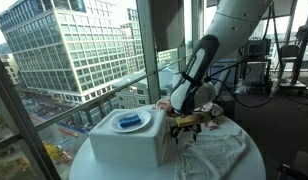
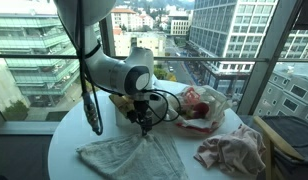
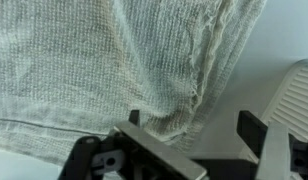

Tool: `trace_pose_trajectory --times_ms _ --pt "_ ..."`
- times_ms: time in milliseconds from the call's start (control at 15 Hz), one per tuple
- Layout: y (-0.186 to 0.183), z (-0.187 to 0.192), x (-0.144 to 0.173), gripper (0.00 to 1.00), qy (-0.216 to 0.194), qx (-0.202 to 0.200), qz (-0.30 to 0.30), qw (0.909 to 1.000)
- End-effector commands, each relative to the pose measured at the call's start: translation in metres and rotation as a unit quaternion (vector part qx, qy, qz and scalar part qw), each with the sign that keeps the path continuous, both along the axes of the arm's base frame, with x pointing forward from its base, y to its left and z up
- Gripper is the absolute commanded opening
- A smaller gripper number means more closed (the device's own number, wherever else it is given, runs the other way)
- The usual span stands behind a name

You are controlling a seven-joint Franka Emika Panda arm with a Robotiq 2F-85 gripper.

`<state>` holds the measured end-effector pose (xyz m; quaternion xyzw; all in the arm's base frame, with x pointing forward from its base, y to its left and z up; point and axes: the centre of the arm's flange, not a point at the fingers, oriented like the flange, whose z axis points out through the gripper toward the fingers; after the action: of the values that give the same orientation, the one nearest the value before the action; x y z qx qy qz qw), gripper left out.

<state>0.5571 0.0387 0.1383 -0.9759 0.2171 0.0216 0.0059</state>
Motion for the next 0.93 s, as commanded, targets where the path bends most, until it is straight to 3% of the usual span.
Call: trace_pose_trajectory --times_ms 0,667,800,867 --pt "-0.011 -0.014 0.017 1.00 -0.001 0.005 0.005 1.0000" --pt "-0.024 -0.041 0.032 0.99 0.013 -0.005 0.013 0.9998" --pt "-0.026 -0.044 0.032 0.93 0.017 -0.008 0.013 0.9997" --pt "-0.028 -0.046 0.031 0.80 0.019 -0.009 0.013 0.9997"
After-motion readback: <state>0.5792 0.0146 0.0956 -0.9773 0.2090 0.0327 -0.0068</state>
